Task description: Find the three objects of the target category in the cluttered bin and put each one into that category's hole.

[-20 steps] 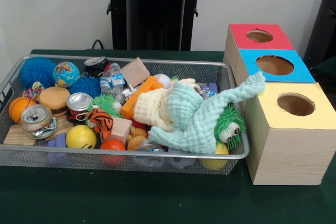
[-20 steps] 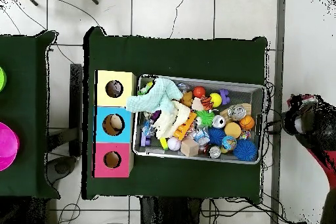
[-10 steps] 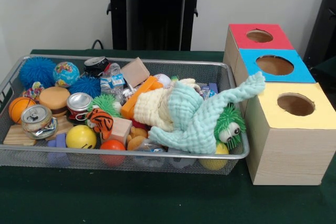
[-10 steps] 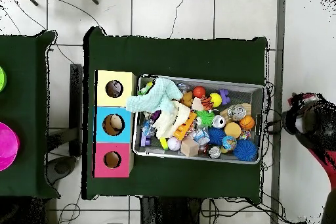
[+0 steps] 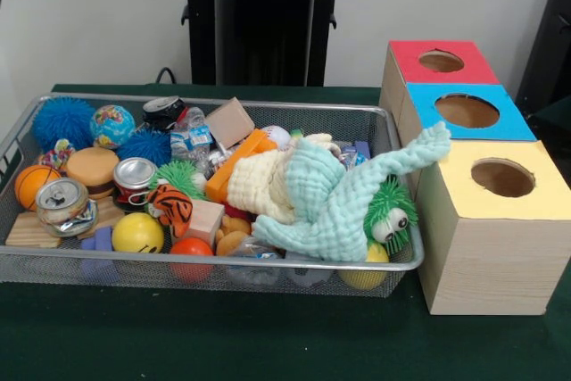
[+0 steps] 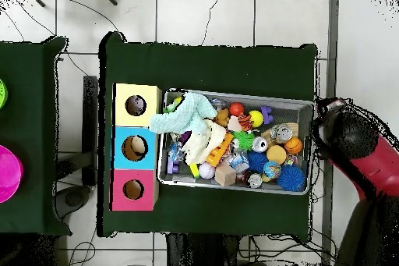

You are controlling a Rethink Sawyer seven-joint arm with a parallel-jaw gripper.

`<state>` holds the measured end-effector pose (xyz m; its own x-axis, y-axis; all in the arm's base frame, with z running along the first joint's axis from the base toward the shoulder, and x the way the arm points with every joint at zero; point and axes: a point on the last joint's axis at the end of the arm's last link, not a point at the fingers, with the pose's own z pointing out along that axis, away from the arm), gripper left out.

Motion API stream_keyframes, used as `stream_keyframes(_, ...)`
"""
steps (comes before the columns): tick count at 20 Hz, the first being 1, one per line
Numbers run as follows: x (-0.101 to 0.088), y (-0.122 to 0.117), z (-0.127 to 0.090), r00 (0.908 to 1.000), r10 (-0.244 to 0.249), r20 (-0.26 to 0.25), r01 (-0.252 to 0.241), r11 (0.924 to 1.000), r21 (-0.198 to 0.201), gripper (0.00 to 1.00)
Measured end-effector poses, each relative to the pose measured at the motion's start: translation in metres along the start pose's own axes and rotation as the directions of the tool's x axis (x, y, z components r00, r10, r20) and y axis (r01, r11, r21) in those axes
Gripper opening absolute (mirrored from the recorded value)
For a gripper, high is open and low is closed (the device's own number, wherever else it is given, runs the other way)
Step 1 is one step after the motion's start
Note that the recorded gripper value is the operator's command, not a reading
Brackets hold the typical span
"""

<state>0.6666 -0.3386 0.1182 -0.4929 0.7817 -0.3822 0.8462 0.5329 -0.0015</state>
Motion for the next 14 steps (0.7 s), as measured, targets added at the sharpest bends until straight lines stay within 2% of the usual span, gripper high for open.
stream_keyframes(4, 0.012, 0.026, 0.002, 1.0000, -0.007, 0.005, 0.007, 1.0000, 0.000, 1.00)
stream_keyframes(8, 0.017, 0.044, 0.005, 0.9999, 0.001, 0.016, -0.001, 1.0000, 0.001, 1.00)
stream_keyframes(14, 0.025, 0.073, 0.015, 0.9974, 0.065, 0.032, -0.065, 0.9979, 0.002, 1.00)
